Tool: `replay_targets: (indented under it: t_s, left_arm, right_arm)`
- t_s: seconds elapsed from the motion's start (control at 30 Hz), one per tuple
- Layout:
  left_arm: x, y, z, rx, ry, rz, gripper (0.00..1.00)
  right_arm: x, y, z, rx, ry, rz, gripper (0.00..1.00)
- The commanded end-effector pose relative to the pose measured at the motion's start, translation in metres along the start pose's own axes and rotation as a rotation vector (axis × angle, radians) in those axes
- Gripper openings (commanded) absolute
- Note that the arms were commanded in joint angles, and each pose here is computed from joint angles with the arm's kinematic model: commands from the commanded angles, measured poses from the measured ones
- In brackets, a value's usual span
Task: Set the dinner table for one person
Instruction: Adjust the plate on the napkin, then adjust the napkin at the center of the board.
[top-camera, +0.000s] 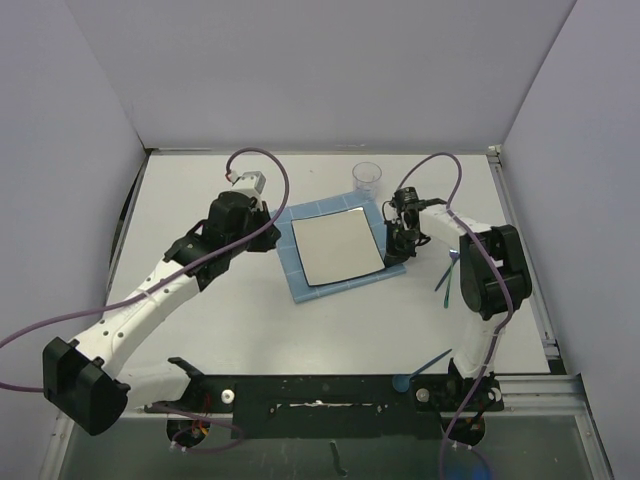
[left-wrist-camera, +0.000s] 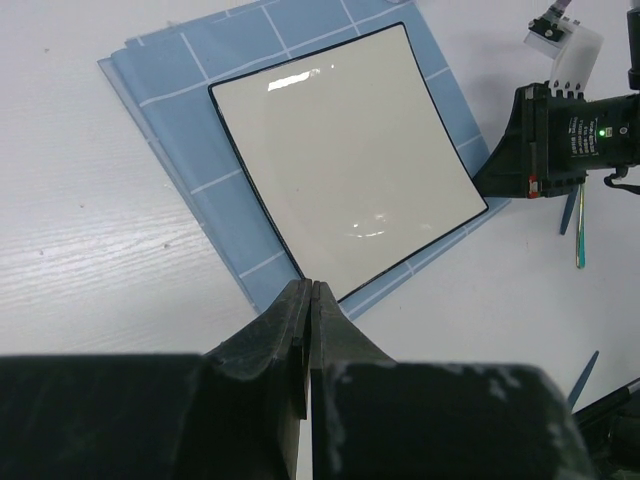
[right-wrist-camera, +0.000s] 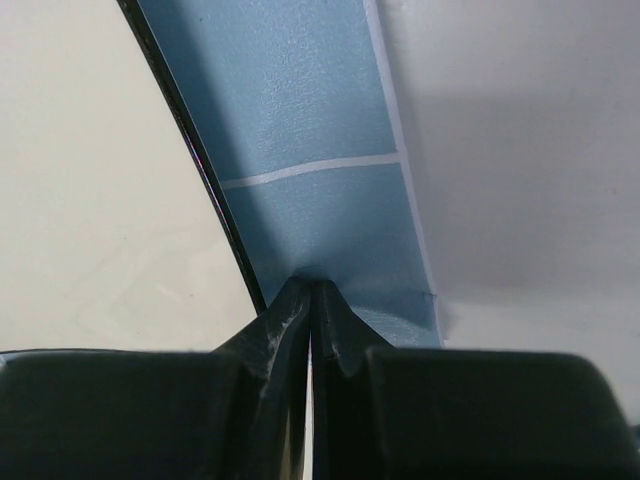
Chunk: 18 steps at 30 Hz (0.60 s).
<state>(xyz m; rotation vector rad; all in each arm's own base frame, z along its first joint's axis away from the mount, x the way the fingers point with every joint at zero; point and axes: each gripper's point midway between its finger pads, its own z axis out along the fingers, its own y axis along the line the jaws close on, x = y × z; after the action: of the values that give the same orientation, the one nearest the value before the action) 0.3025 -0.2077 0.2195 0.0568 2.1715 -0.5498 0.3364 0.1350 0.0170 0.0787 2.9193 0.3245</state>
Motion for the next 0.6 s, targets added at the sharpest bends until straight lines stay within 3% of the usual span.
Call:
replay_targets:
  t_s: [0.0,0.57]
  left_arm:
    - [-0.028,-0.012,0.000,0.052,-0.053,-0.025,0.00]
    - [-0.035,0.002,-0.016,0.052,-0.075,-0.060,0.00]
  right_arm:
    - [0.017,0.009,0.011,-0.007,0.028,-0.032,0.00]
    - [0.062,0.034,0.010,0.023,0.076,-0.116,0.00]
